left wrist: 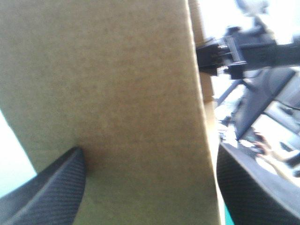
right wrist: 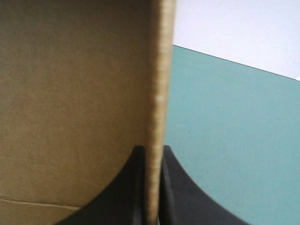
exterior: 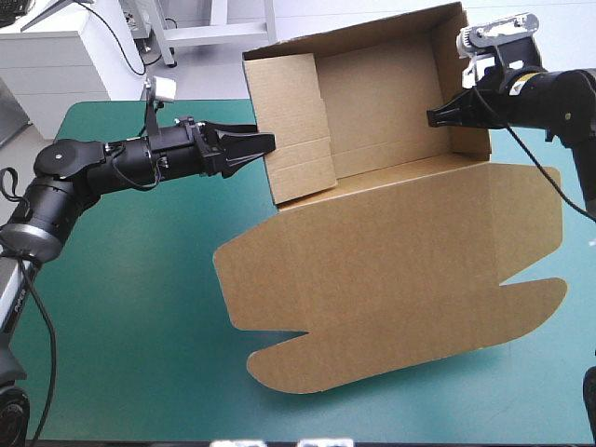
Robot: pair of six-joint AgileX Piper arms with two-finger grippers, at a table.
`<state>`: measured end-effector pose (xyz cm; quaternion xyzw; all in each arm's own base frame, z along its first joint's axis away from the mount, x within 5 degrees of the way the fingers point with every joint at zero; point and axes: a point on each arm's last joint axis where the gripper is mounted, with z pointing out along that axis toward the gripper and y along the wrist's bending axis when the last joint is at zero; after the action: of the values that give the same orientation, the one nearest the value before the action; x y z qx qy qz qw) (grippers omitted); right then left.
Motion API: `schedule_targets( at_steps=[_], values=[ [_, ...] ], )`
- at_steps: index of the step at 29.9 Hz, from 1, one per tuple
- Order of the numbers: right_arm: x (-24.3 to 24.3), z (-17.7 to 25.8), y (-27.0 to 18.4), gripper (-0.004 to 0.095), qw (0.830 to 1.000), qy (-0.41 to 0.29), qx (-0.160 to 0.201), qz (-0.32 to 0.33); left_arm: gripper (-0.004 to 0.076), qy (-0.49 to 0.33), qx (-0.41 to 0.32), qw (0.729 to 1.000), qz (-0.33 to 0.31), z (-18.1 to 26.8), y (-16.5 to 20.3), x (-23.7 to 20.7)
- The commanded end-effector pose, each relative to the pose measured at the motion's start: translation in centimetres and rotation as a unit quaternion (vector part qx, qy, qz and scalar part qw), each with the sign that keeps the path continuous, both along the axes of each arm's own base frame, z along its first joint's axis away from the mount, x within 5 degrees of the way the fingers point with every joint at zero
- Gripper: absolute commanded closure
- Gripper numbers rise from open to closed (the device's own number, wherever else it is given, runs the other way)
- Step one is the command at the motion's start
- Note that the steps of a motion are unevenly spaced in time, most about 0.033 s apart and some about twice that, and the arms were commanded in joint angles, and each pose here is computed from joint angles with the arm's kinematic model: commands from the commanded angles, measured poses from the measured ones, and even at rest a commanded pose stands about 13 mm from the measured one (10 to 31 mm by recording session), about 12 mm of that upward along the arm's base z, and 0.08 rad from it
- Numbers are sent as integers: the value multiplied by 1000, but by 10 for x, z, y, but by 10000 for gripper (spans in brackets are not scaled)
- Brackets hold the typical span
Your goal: Fold the box
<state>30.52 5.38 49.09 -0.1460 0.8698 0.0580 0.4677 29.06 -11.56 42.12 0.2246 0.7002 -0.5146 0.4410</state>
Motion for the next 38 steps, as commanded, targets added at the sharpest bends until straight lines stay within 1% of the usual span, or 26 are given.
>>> schedule_targets(
  at_steps=[1, 3, 5, 7, 9, 12, 14, 18, 20, 22, 27, 29, 32, 38],
  values=[
    [-14, 28, 11, 923, 996, -79, 37, 2, 176, -33, 5, 999, 37, 34, -3, -10],
    [-10, 25, 15, 923, 996, -78, 32, -2, 176, -51, 41, 996, 66, 44, -7, -10],
    [-3, 19, 23, 923, 997, -73, 18, -5, 176, -68, 76, 990, 101, 56, -12, -11],
    [2, 14, 31, 923, 997, -71, 12, -7, 178, -66, 109, 983, 136, 65, -17, -13],
    [7, 12, 38, 923, 997, -77, 15, -11, 190, -69, 157, 972, 159, 69, -22, -11],
    [14, 9, 49, 923, 996, -89, 32, -5, 222, -65, 220, 954, 192, 71, -28, -5],
    [16, 8, 57, 923, 995, -96, 40, 3, 239, -60, 237, 946, 214, 72, -29, 0],
    [16, 8, 63, 923, 994, -100, 45, 10, 264, -42, 221, 945, 235, 73, -32, 8],
    [17, 8, 63, 923, 994, -99, 44, 9, 314, -43, 215, 946, 239, 74, -33, 10],
    [17, 8, 63, 923, 994, -99, 44, 9, 391, -40, 211, 947, 241, 73, -33, 11],
    [16, 7, 64, 923, 994, -94, 48, 11, 646, -33, 216, 946, 238, 68, -36, 17],
    [16, 7, 65, 923, 994, -89, 59, 14, 725, -34, 220, 945, 238, 66, -36, 18],
    [14, 5, 66, 923, 995, -74, 61, 20, 729, -34, 229, 944, 236, 62, -37, 21],
    [12, 0, 65, 924, 997, -50, 46, 22, 731, -26, 255, 938, 235, 53, -38, 27]
  ],
)
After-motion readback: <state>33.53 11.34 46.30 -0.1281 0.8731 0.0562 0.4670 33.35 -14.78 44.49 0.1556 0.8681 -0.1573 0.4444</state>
